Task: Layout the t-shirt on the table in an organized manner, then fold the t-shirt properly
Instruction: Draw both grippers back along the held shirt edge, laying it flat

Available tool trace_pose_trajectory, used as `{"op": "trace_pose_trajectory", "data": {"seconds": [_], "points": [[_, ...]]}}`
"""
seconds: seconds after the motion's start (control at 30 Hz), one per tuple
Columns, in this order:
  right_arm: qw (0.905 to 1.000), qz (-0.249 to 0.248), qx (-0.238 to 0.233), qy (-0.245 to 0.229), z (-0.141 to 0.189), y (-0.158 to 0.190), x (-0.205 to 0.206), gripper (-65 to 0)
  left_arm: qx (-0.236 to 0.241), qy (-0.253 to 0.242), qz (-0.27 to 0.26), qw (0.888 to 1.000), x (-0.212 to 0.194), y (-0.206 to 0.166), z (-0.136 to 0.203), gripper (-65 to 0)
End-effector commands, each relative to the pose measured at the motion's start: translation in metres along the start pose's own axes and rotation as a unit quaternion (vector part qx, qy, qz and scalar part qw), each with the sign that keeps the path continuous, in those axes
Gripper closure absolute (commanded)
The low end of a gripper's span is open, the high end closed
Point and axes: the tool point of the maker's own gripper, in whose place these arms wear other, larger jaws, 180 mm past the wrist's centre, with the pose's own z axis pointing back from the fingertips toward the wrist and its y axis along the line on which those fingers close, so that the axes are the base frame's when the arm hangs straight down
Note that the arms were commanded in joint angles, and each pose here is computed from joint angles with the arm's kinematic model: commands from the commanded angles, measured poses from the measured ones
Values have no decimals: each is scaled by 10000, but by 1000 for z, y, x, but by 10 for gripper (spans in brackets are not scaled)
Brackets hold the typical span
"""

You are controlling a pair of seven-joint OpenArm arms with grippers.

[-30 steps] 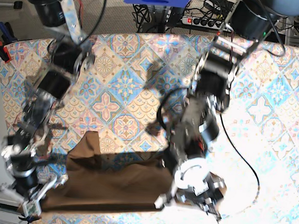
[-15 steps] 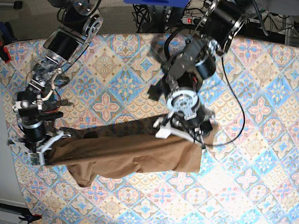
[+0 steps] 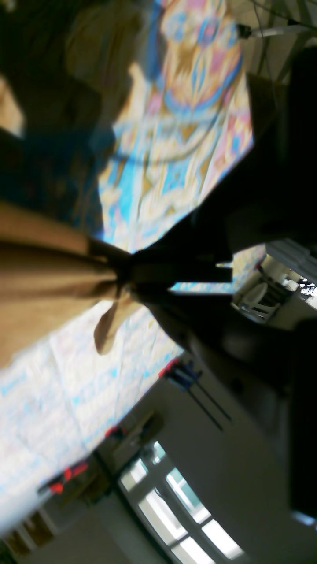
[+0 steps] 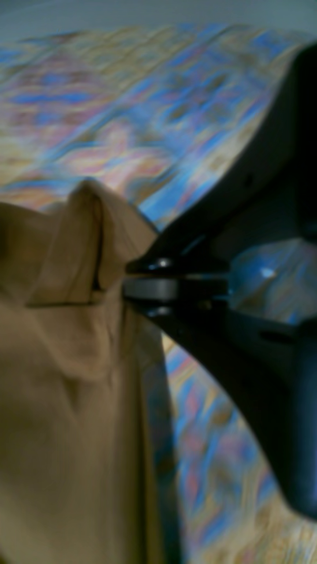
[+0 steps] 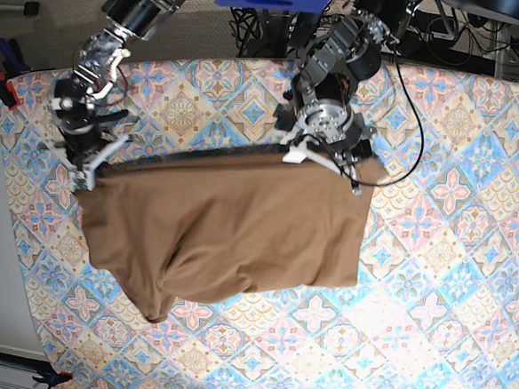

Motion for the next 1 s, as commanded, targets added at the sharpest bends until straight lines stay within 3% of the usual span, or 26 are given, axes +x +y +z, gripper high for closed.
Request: {"op": "trace_pose_trajectory", "data": {"seconds": [0.0, 0.13, 0.53, 0.67, 0.77, 0.97], "points": [[9972, 6, -390, -637, 10, -26, 41, 0, 139, 231, -21, 9996, -12, 3, 2, 0], [9983, -29, -478, -330, 23, -28, 9, 0, -41, 297, -99, 9995, -18, -13, 2, 0], [9988, -309, -110, 361, 35, 15, -54, 0, -209, 343, -200, 9990, -23, -29, 3, 0], [9918, -521, -349, 1113, 44, -2, -88, 0, -320, 378, -258, 9984, -27, -40, 4, 0], [9891, -712, -581, 1154, 46, -19, -88, 0, -314, 420, -340, 9980, -33, -41, 2, 0], [9895, -697, -597, 1112, 45, -20, -84, 0, -354, 450, -359, 9977, -35, -45, 2, 0]]}}
